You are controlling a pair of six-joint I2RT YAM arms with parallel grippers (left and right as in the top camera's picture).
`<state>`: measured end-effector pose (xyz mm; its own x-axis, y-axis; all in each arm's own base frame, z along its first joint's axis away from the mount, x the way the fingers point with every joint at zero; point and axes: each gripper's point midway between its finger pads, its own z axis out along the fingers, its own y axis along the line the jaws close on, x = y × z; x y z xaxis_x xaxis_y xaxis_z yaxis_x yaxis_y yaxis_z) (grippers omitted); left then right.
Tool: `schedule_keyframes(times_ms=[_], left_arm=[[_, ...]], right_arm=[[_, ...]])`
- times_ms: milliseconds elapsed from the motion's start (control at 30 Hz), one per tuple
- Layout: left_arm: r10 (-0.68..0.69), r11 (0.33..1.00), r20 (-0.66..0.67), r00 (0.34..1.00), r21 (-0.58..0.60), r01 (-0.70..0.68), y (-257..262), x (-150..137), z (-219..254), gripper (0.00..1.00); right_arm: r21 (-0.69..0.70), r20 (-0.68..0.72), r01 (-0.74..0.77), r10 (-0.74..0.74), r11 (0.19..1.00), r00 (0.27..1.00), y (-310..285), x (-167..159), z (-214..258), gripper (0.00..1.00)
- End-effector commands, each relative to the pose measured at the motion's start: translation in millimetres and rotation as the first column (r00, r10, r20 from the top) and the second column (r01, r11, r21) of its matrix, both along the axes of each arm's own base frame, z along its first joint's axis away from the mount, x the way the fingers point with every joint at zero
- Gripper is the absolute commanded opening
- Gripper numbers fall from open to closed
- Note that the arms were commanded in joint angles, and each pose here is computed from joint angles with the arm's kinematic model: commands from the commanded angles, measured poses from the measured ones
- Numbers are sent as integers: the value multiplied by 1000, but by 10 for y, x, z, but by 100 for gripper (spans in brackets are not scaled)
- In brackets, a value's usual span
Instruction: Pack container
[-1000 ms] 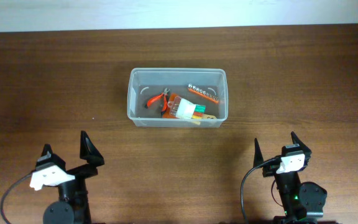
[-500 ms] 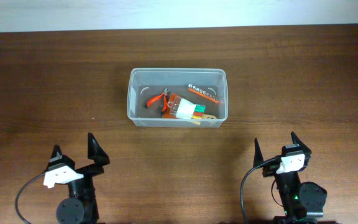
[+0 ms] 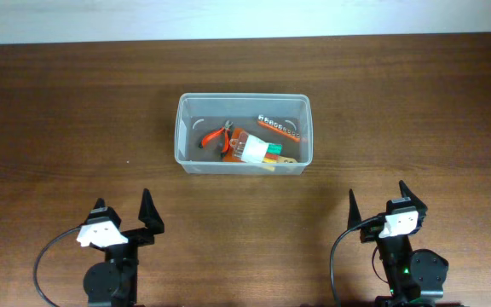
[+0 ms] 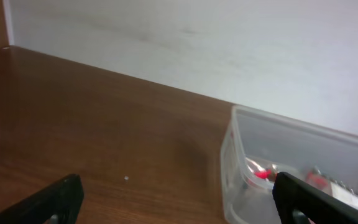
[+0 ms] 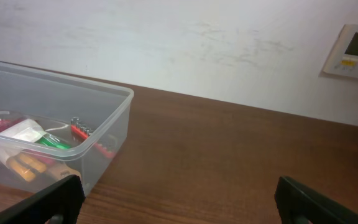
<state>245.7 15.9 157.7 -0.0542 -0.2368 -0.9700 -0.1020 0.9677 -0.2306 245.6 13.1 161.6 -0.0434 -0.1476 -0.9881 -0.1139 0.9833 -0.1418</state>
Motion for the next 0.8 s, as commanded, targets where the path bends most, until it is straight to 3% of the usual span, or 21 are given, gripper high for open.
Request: schedule_keyframes(times_ms=[0, 200, 300, 400, 767], left_arm=[[-54, 994, -10, 999, 91, 54, -77, 1, -12, 99], [-57, 994, -11, 998, 94, 58, -83, 1, -15, 99], [-72, 965, -28, 997, 250, 76, -91, 1, -17, 99], [-76, 943, -36, 996, 322, 84, -92, 1, -18, 99], [-93, 943, -34, 995, 316, 99, -123, 1, -13, 99]], right_arm=[[12, -3, -14, 14, 1000, 1000, 27, -5, -17, 99], [12, -3, -14, 14, 1000, 1000, 27, -5, -18, 99], [12, -3, -14, 14, 1000, 1000, 27, -5, -17, 99], [12, -3, -14, 14, 1000, 1000, 27, -5, -18, 99], [12, -3, -14, 14, 1000, 1000, 27, -5, -17, 99]])
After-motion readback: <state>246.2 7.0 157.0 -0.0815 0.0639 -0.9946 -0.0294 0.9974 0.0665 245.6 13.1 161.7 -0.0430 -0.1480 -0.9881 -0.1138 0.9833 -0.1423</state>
